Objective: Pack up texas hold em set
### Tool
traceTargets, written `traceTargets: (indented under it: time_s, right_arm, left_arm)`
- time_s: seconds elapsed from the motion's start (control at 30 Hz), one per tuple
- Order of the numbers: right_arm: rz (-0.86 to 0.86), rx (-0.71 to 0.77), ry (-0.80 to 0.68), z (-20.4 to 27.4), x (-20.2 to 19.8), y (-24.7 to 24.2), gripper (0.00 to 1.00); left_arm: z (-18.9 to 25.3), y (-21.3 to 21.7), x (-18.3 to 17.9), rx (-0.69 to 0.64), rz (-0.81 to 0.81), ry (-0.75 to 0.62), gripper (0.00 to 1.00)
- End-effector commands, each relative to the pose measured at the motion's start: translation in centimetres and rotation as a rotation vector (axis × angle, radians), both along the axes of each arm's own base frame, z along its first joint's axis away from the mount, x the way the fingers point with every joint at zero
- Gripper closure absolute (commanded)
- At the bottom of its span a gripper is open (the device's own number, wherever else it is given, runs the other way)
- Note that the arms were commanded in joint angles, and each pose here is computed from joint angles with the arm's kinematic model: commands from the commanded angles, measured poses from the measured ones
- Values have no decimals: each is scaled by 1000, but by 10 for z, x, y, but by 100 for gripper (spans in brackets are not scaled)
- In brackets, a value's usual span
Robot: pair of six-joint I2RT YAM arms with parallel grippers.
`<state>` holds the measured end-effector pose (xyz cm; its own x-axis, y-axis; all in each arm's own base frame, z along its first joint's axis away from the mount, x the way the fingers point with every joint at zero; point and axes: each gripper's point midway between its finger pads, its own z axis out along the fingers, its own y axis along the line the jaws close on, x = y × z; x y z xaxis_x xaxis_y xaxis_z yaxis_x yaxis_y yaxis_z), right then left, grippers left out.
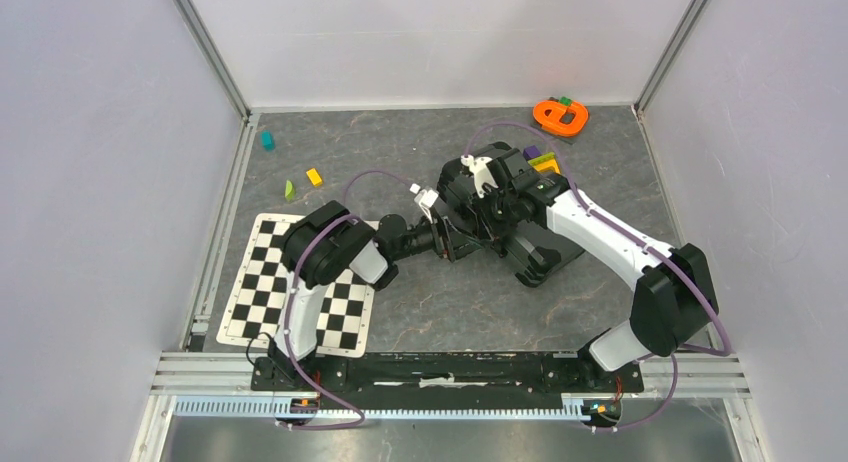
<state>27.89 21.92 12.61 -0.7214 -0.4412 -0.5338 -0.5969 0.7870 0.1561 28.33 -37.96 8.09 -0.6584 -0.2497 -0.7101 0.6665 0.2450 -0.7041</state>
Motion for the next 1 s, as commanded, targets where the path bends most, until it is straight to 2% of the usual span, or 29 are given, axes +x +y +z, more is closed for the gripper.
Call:
traceTargets:
  time_s: [0.0, 0.1, 0.3, 0.4, 0.6, 0.9, 0.97]
  right_arm:
    - [59, 332, -163, 110, 6, 48, 100]
    - [53, 324, -160, 107, 7, 46, 100]
    - [54, 348, -145, 103, 7, 49, 100]
    - [51, 342, -144, 100, 6, 47, 100]
    - [40, 331, -136, 91, 6, 42, 100]
    - [35, 321, -138, 87, 4, 38, 100]
    - [36, 319, -135, 85, 3, 37, 100]
  left_arm:
    - [21, -12, 0, -81, -57, -114, 5]
    - [26, -14, -10, -85, -100, -129, 12]
    - [31, -19, -24, -97, -181, -131, 13]
    - [38, -21, -31, -107, -214, -143, 21]
    - [51, -14, -39, -113, -215, -171, 33]
    - [55, -2, -45, -102, -181, -187, 42]
    - [59, -1, -46, -107, -179, -190, 49]
